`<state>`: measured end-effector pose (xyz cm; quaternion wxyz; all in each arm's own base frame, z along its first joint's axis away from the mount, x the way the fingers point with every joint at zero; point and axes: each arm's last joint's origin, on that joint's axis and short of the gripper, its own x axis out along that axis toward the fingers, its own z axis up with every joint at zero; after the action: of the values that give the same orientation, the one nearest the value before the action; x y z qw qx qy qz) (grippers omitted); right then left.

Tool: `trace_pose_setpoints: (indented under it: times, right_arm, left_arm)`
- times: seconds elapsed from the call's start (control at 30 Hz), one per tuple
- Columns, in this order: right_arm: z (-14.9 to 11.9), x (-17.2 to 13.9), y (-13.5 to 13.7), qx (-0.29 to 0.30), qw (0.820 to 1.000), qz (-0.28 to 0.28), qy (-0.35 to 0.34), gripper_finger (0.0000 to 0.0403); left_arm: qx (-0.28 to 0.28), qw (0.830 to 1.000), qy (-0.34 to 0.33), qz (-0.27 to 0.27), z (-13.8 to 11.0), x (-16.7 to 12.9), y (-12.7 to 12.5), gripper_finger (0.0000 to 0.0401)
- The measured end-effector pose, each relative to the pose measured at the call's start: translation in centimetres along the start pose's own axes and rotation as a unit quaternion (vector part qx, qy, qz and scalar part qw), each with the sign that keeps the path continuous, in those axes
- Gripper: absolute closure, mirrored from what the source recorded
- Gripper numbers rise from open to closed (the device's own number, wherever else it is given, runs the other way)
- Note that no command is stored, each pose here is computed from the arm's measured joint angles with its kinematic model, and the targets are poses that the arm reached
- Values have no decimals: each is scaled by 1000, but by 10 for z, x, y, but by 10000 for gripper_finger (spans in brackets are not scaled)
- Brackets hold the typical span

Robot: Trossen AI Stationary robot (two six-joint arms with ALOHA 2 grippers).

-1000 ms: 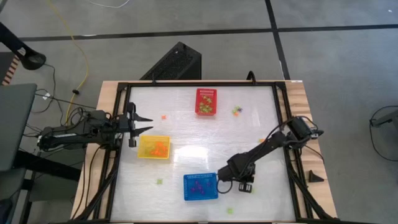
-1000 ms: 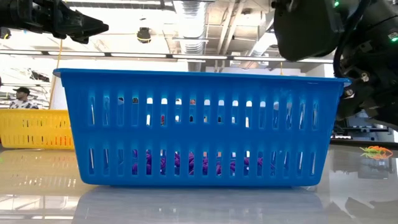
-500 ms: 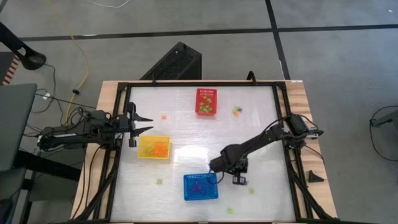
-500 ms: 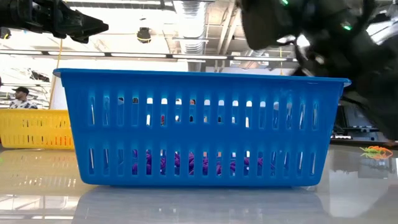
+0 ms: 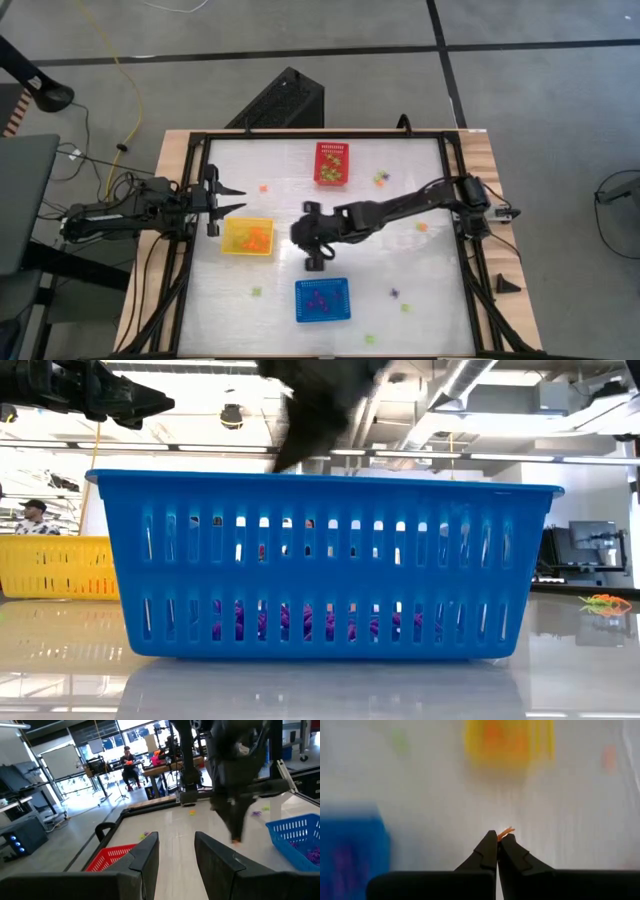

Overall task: Sort Halloween decoration
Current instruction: Put the orange spider toy into the yellow basket

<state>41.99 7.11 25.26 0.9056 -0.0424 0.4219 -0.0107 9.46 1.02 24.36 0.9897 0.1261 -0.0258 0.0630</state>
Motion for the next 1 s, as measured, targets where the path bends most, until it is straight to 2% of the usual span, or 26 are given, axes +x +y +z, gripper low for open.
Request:
trace_pose_setpoints:
  times: [0.13,0.2,0.27,0.33,0.4,0.53,0.67,0.87,1.0]
  right_arm:
    - [28,9,-8,-20,989,15,-147,373]
    - [33,14,-12,-35,983,12,-179,373]
    - [39,29,-16,-37,972,9,-230,373]
    - [39,41,-19,-36,968,12,-248,372]
    - [42,59,-22,-30,956,16,-290,367]
    - [40,88,-26,-23,947,10,-322,359]
    - [42,104,-27,-22,949,9,-315,357]
    - [50,109,-32,-21,957,6,-288,339]
    - [55,106,-38,-20,957,2,-291,315]
  left_arm:
    - [0,1000,0,1,0,0,0,285]
    - [0,1000,1,5,0,0,0,285]
    - [2,1000,3,14,0,0,1,285]
    - [3,1000,6,21,0,0,1,285]
    - [4,1000,8,26,-1,1,1,285]
    - [4,999,19,32,-2,3,2,285]
    - [4,999,25,33,-3,7,1,285]
    - [9,999,29,32,-4,9,1,285]
    - [10,999,27,33,-3,10,1,285]
